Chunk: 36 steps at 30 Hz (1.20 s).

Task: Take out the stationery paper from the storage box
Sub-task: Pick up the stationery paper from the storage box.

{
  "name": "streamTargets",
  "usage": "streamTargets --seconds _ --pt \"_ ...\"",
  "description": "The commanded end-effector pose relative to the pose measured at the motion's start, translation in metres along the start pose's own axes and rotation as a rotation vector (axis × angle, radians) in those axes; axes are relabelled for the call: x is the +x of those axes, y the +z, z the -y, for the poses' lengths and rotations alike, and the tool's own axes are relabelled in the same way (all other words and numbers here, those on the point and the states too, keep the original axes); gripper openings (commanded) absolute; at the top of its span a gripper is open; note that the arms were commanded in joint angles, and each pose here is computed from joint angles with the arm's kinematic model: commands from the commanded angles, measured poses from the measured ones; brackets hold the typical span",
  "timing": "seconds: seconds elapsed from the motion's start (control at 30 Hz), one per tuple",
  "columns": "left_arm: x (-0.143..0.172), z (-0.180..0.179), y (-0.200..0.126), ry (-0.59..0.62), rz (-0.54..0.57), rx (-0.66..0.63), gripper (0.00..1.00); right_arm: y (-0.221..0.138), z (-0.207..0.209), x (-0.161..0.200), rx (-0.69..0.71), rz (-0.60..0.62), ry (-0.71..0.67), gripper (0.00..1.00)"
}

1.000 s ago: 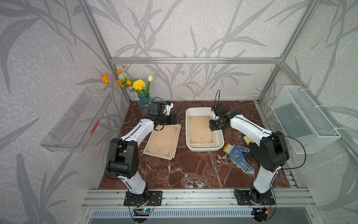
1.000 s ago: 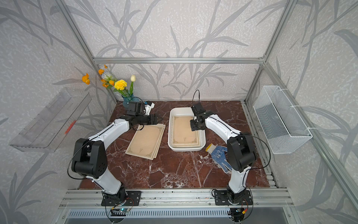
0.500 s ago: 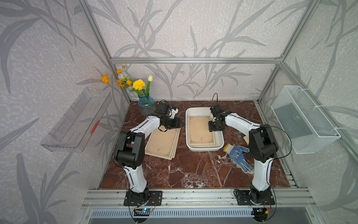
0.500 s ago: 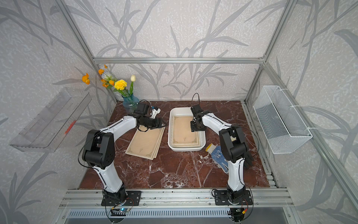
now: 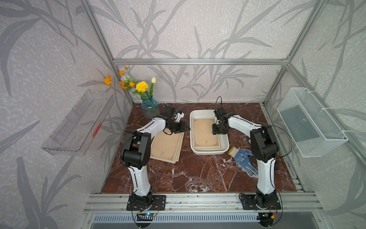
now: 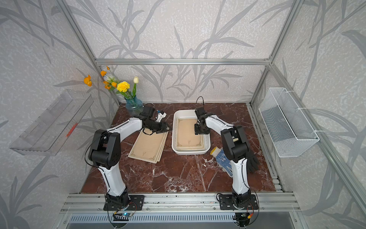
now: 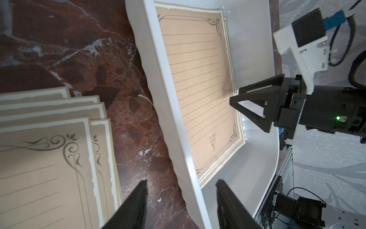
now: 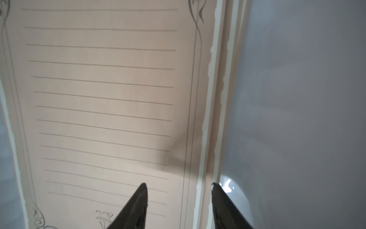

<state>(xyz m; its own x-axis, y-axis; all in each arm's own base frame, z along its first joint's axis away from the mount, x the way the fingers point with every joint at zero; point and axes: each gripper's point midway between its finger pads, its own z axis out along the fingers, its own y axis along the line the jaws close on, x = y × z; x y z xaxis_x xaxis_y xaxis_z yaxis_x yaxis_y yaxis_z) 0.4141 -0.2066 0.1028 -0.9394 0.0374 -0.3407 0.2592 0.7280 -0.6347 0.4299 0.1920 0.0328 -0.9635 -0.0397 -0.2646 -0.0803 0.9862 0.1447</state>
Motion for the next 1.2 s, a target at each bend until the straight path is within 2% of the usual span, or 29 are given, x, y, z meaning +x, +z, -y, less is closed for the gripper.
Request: streamTargets --seconds 0.0,0.3,0.63,1.03,1.17 --pt "0.000 0.006 0.003 -0.009 -0.022 0.024 0.54 0.002 -0.001 -0.006 -0.007 -0.001 0.019 0.53" --pt "0.003 0.004 0.008 -0.028 -0.036 0.025 0.54 0.004 -0.006 -0.009 -0.031 -0.003 0.032 0.52" --pt "0.003 0.005 0.008 -0.034 -0.039 0.023 0.54 -0.009 -0.014 -0.013 -0.075 0.027 0.043 0.47" --pt "0.006 0.004 0.013 -0.047 -0.056 0.017 0.55 -0.035 -0.034 -0.025 -0.196 0.115 0.057 0.41" --pt "0.007 0.003 0.013 -0.048 -0.064 0.011 0.55 -0.041 -0.041 -0.028 -0.257 0.125 0.077 0.35"
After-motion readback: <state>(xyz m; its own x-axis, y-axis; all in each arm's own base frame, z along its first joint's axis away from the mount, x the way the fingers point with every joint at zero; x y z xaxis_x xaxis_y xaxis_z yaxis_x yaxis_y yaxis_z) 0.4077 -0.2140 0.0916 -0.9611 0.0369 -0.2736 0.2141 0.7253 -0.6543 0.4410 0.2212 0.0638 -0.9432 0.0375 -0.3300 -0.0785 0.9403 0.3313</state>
